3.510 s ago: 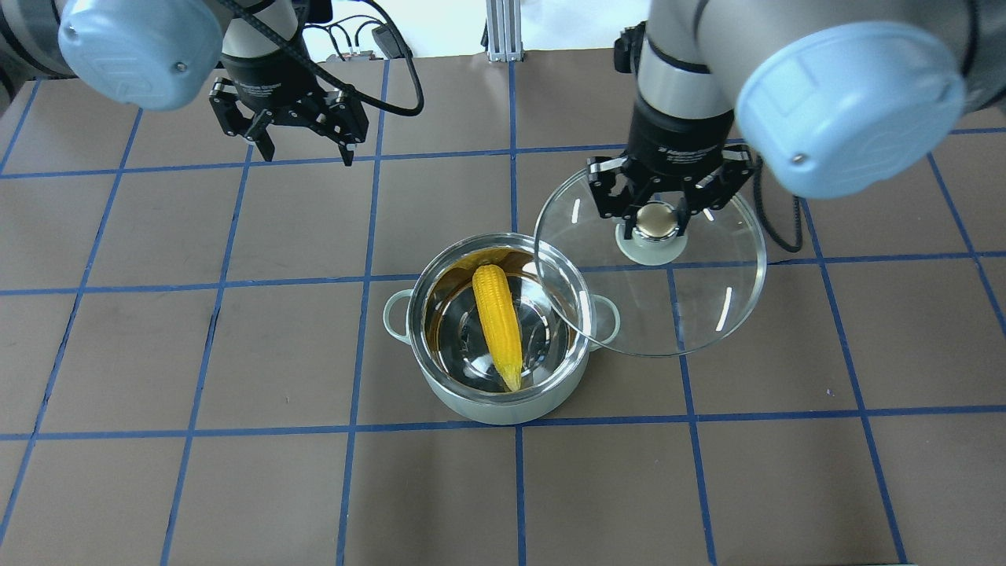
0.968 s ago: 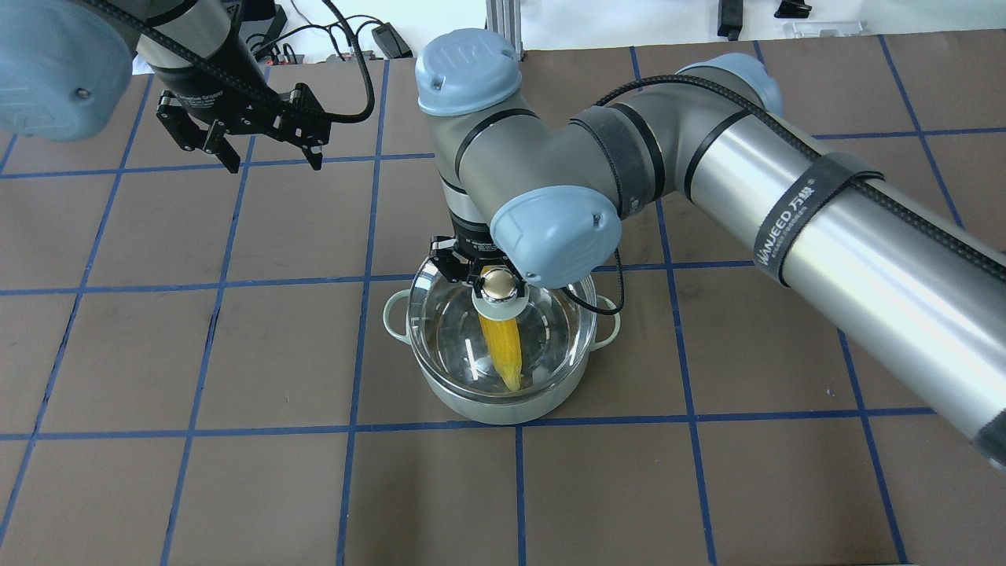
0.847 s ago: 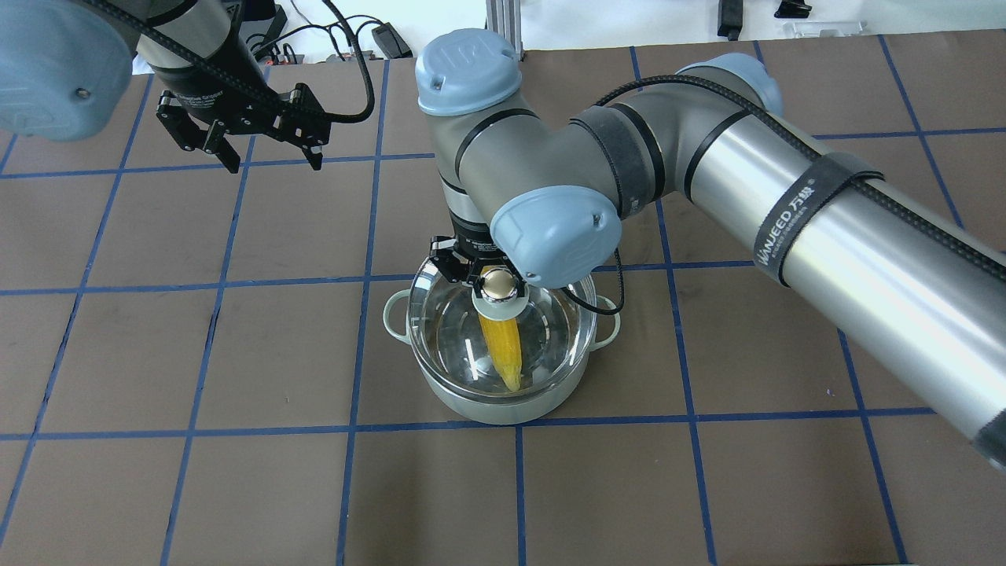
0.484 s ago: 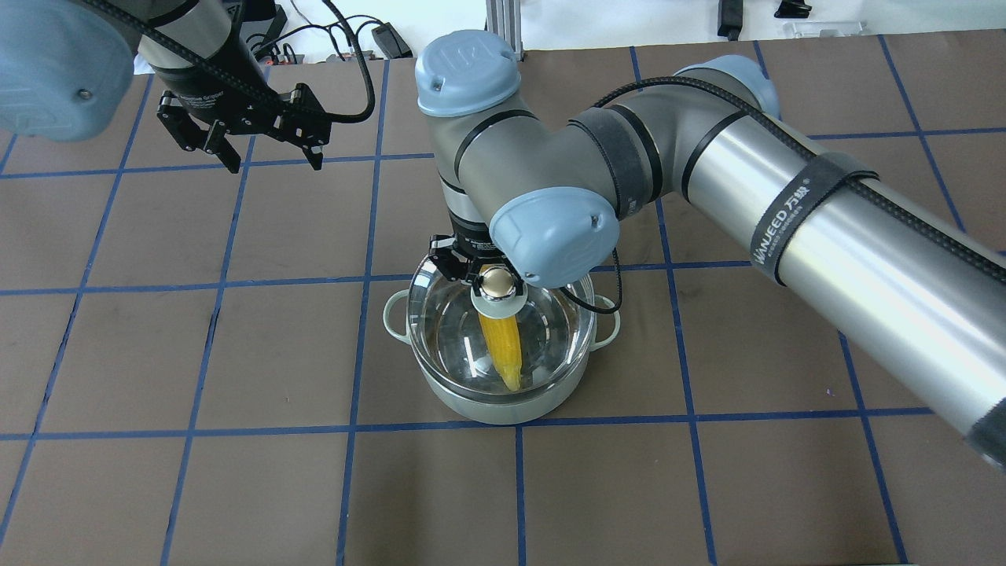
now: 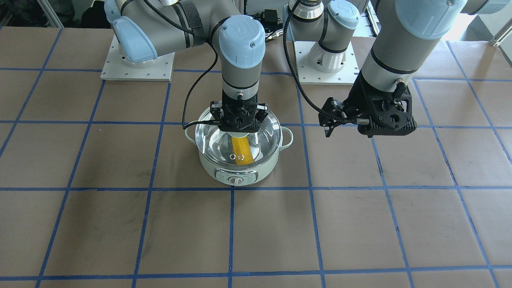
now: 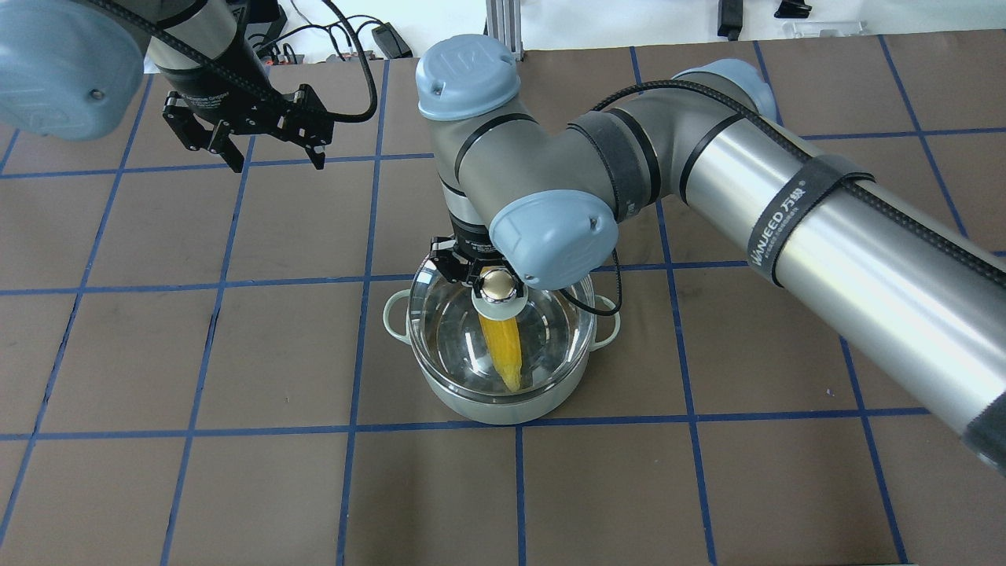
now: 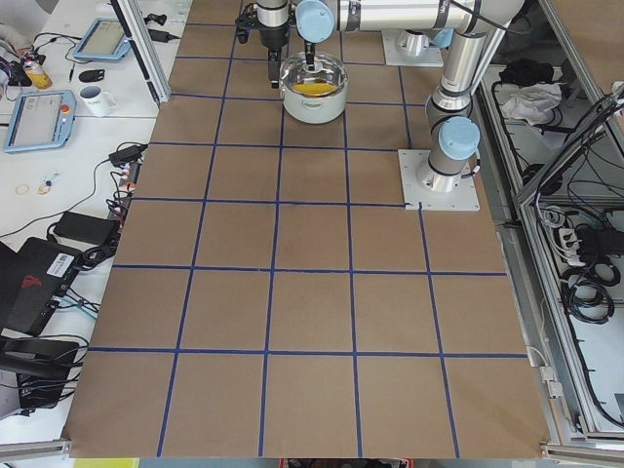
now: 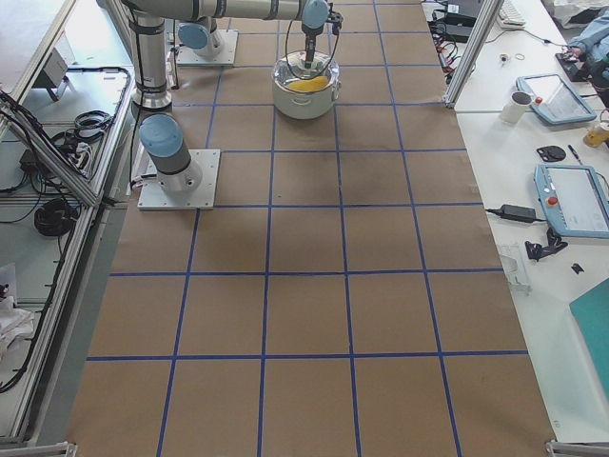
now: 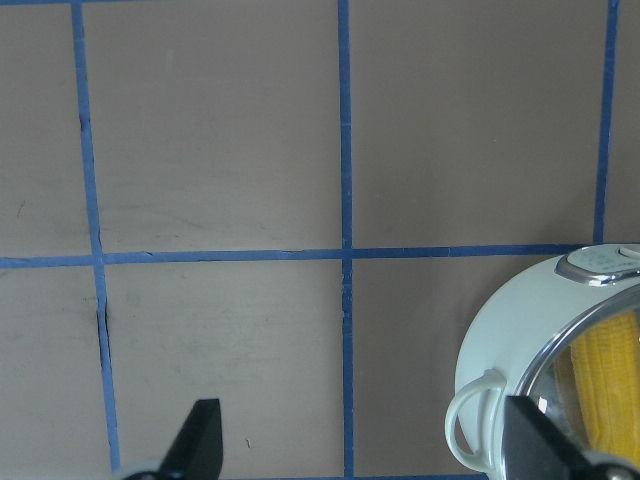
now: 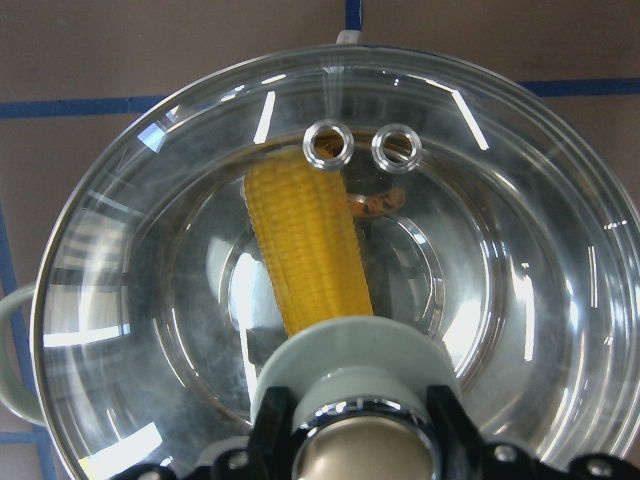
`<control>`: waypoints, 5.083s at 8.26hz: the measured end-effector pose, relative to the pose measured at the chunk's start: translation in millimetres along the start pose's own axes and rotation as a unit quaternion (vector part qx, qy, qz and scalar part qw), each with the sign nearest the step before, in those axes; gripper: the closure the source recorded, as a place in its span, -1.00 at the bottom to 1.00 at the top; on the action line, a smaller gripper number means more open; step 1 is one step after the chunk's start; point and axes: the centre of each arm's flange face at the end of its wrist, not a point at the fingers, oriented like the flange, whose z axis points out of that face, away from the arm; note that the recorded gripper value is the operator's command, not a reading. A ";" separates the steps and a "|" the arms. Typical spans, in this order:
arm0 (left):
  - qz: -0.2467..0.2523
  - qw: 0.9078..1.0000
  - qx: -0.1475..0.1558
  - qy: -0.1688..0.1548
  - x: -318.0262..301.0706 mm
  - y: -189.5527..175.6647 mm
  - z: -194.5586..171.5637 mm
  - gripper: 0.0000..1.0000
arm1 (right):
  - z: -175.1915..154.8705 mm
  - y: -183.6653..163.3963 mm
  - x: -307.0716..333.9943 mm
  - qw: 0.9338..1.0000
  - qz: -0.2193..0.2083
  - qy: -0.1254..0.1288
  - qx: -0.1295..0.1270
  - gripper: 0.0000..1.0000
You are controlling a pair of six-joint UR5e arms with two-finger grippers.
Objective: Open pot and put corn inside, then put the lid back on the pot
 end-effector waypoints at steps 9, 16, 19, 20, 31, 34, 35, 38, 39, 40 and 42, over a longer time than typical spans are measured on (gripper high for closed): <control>-0.002 1.000 0.000 -0.001 -3.1 -1.0 0.0 -1.00 | 1.3 2.0 1.0 1.000 0.001 -0.001 0.001 0.38; -0.001 1.000 0.000 0.000 -3.1 -1.5 1.0 -1.00 | -0.9 4.1 0.7 1.000 0.001 -0.005 -0.005 0.40; 0.000 1.000 0.000 0.001 -3.1 -1.5 1.1 -1.00 | 2.6 4.4 -1.0 1.000 0.001 -0.011 -0.012 0.40; 0.002 1.000 0.000 0.001 -3.0 -1.1 0.5 -1.00 | 2.9 4.2 -1.0 1.000 0.001 -0.010 -0.013 0.40; -0.003 1.000 -0.001 -0.026 -8.3 -1.9 1.8 -1.00 | 2.3 3.0 0.2 1.000 -0.021 -0.007 -0.009 -1.00; -0.004 1.000 -0.001 -0.027 -8.4 -1.9 1.8 -1.00 | -13.6 3.7 7.6 1.000 -0.015 -0.016 0.002 -1.00; -0.003 1.000 0.000 -0.026 -8.0 -1.6 1.0 -1.00 | -33.0 4.2 18.9 1.000 -0.007 -0.024 0.017 -1.00; -0.001 1.000 0.007 -0.023 -4.2 2.7 -7.8 -1.00 | -101.2 15.9 82.0 0.998 0.007 -0.034 0.046 -1.00; -0.001 1.000 0.009 -0.022 -3.2 5.5 -12.0 -1.00 | -117.2 13.9 108.1 0.998 0.005 -0.036 0.054 -1.00; 0.000 1.000 0.011 -0.015 -1.3 7.8 -15.8 -1.00 | -130.4 9.6 139.2 0.998 0.005 -0.035 0.058 -1.00; 0.001 1.000 0.011 0.010 4.5 10.3 -19.2 -1.00 | -151.3 4.8 210.8 0.998 0.004 -0.031 0.054 -1.00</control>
